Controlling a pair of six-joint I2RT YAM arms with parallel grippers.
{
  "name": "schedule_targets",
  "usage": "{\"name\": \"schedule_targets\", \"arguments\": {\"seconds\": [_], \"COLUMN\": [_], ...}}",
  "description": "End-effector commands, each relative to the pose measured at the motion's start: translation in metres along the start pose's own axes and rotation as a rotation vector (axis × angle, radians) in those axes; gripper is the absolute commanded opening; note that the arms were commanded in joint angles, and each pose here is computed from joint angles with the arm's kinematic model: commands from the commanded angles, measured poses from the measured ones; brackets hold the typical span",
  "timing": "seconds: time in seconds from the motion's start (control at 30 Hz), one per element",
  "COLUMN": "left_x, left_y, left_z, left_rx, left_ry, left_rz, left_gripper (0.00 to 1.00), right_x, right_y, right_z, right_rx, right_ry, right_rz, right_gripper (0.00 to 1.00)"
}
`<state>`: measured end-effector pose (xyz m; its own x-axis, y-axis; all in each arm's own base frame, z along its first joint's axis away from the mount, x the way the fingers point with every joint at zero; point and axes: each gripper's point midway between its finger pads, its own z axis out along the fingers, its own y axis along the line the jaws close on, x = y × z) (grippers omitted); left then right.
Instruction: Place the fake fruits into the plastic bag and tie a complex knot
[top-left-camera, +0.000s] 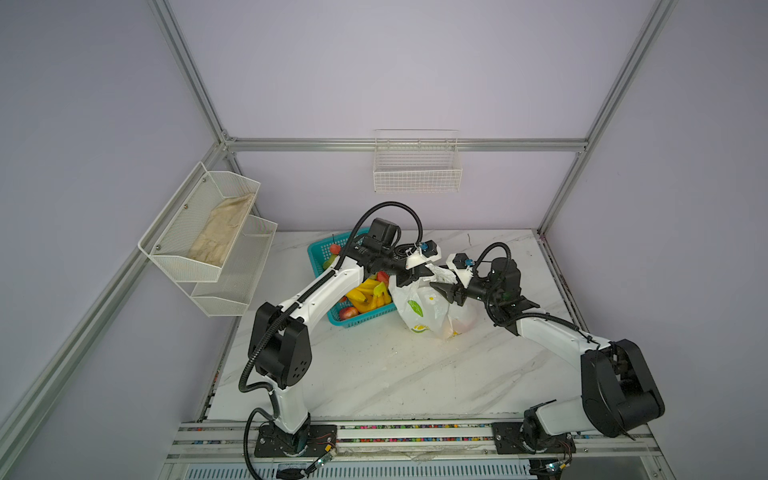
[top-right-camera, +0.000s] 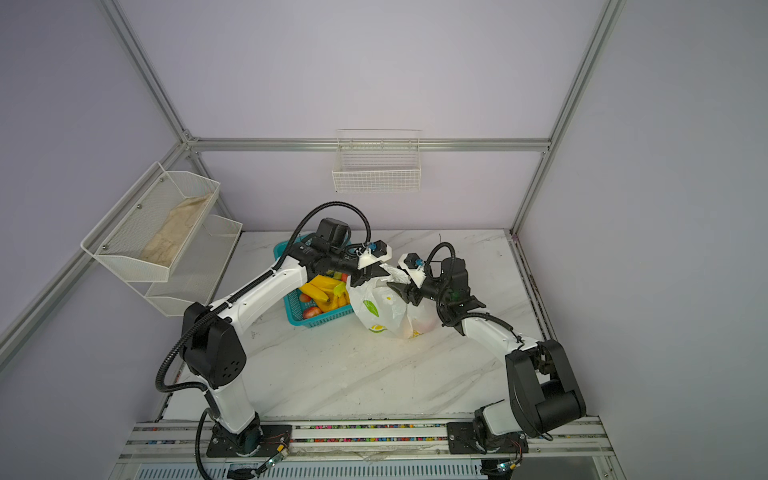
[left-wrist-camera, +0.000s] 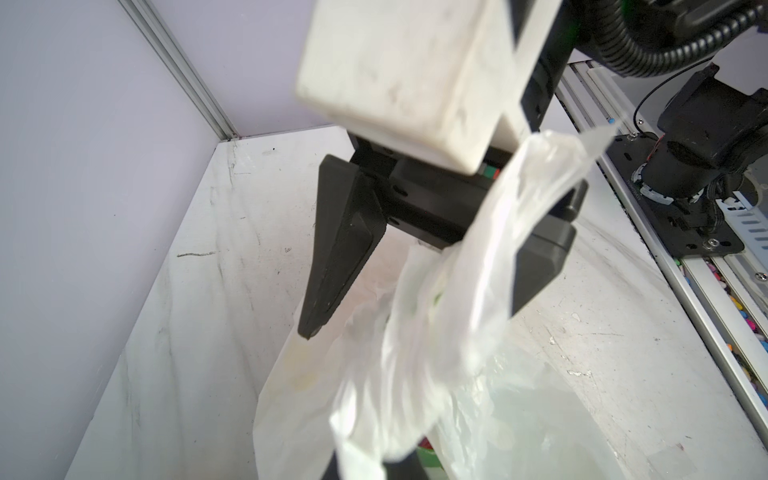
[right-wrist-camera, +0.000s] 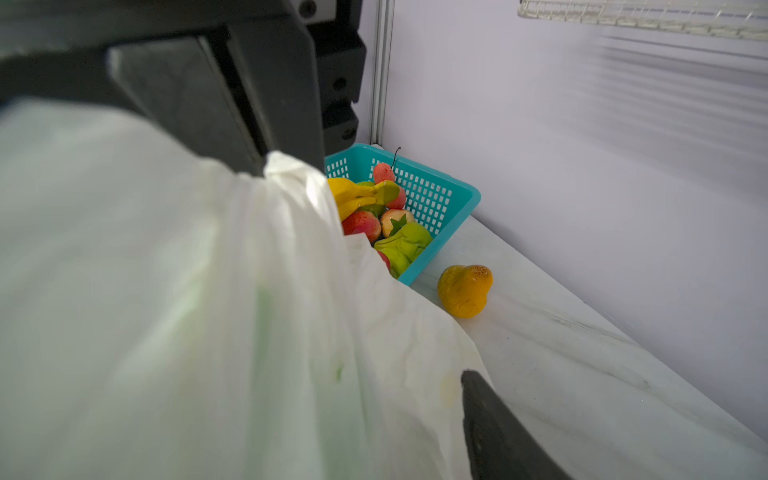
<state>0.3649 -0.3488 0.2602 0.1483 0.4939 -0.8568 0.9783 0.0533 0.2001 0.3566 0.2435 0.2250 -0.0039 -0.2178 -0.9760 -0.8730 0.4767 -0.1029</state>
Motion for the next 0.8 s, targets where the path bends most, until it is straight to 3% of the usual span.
{"name": "schedule_targets", "arguments": {"seconds": [0.0,0.17,0.27,0.6,0.7,0.77], "left_x": [-0.056,-0.055,-0.054,-0.052,-0.05,-0.044], "left_y": [0.009,0.01,0.009,0.011,0.011,0.012], "left_z": [-0.027,-0.026,-0.025,-0.025,-0.027,-0.028], "left_rx": [-0.056,-0.06,-0.058,-0.07,-0.083,-0.098], "left_ry": [-0.096,-0.087,-0.084,-0.072,-0.057,-0.038], "left_rz": [0.13,0.133,0.132,0.123,0.112,0.104], "left_gripper": [0.0,0.0,0.0,0.0,0.08,0.14], "right_x": [-0.023,-0.028,-0.03,-0.026,-0.028,-0.028], "right_y": [0.0,0.002,0.004,0.001,0.001,0.002], "right_z": [0.004,0.007,0.009,0.008,0.006,0.004], "right_rx": [-0.012,-0.031,-0.041,-0.017,-0.007,-0.006], "right_ry": [-0.057,-0.069,-0.072,-0.045,-0.048,-0.046], "right_rz": [-0.078,-0.08,-0.079,-0.091,-0.097,-0.099], "right_gripper": [0.59,0.55,0.48,0.08,0.0,0.0]}}
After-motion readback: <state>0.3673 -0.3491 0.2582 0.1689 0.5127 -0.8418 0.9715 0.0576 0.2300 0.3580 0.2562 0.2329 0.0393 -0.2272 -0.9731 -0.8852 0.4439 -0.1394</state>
